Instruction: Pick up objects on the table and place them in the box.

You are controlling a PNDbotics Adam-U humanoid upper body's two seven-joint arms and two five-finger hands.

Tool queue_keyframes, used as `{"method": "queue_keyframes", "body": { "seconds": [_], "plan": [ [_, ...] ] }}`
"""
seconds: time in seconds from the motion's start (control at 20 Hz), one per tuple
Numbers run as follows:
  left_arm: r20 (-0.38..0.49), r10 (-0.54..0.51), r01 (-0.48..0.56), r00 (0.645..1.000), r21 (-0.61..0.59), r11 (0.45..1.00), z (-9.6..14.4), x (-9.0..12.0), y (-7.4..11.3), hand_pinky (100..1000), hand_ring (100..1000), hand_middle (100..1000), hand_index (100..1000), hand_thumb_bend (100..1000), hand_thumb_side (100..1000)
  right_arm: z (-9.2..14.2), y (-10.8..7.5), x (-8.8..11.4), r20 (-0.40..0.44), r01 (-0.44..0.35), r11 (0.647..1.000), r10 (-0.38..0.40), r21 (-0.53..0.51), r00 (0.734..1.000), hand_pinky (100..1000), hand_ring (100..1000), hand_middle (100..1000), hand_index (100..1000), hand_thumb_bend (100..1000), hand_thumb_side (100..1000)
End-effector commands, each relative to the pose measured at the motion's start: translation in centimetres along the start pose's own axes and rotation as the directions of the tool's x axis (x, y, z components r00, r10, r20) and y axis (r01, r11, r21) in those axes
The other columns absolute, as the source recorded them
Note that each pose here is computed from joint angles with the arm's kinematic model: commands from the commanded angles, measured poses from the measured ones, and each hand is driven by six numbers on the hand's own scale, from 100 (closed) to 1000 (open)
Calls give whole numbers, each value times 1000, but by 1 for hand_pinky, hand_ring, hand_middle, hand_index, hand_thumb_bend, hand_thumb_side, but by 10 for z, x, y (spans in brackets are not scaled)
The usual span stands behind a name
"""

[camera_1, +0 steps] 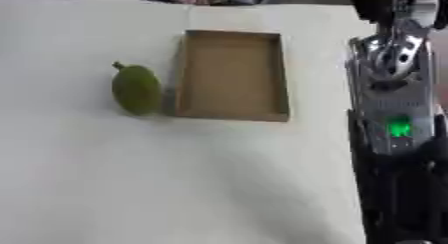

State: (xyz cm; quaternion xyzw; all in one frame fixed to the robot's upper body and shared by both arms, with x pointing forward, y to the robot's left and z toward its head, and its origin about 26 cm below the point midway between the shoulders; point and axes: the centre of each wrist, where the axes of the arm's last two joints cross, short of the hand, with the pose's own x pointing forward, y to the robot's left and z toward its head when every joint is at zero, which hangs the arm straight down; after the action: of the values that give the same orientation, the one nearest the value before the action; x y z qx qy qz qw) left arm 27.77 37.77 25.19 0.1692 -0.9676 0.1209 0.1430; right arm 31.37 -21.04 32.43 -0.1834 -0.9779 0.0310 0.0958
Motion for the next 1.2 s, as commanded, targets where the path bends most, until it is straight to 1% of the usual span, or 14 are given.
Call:
{"method": "queue_keyframes", "body": {
  "seconds": [0.05,0.2,0.35,0.4,0.55,0.65,0.9,1.05,1.2],
  "plan": [
    [39,0,1,999,-19,1000,-9,7,0,605,541,527,704,100,615,-7,-5,5,34,-8,1000,9,-9,999,673,313,585,728,100,561],
    [40,-2,3,999,-19,1000,-9,8,1,622,576,540,705,100,614,-8,-6,5,39,-9,1000,10,-15,999,673,314,585,728,100,562],
    [36,-30,31,999,-28,999,-7,8,5,654,642,581,720,100,608,-8,-6,5,40,-11,1000,12,-17,999,673,314,585,728,100,562],
    [35,-49,50,998,-38,998,-6,8,8,669,677,603,737,100,604,-9,-6,5,40,-12,1000,13,-17,999,674,314,585,728,100,556],
    [44,-128,132,991,-110,985,-4,10,19,694,718,649,775,100,590,-9,-7,5,40,-18,1000,18,-13,999,674,314,585,729,100,561],
    [56,-184,192,981,-177,965,-4,12,26,713,736,675,798,100,578,-9,-8,5,40,-23,1000,23,-10,999,674,314,586,729,100,561],
    [104,-319,335,942,-338,880,-12,7,45,768,762,703,822,100,427,-12,-14,4,37,-63,998,62,6,997,675,313,588,729,100,555],
    [140,-374,396,917,-432,810,-17,0,53,809,782,727,842,100,340,-16,-17,5,42,-86,996,85,16,995,675,316,588,729,100,552],
    [180,-415,444,892,-527,725,-26,-7,56,842,802,750,859,100,319,-18,-19,6,50,-101,995,100,22,994,675,316,587,729,100,551]
  ]
}}
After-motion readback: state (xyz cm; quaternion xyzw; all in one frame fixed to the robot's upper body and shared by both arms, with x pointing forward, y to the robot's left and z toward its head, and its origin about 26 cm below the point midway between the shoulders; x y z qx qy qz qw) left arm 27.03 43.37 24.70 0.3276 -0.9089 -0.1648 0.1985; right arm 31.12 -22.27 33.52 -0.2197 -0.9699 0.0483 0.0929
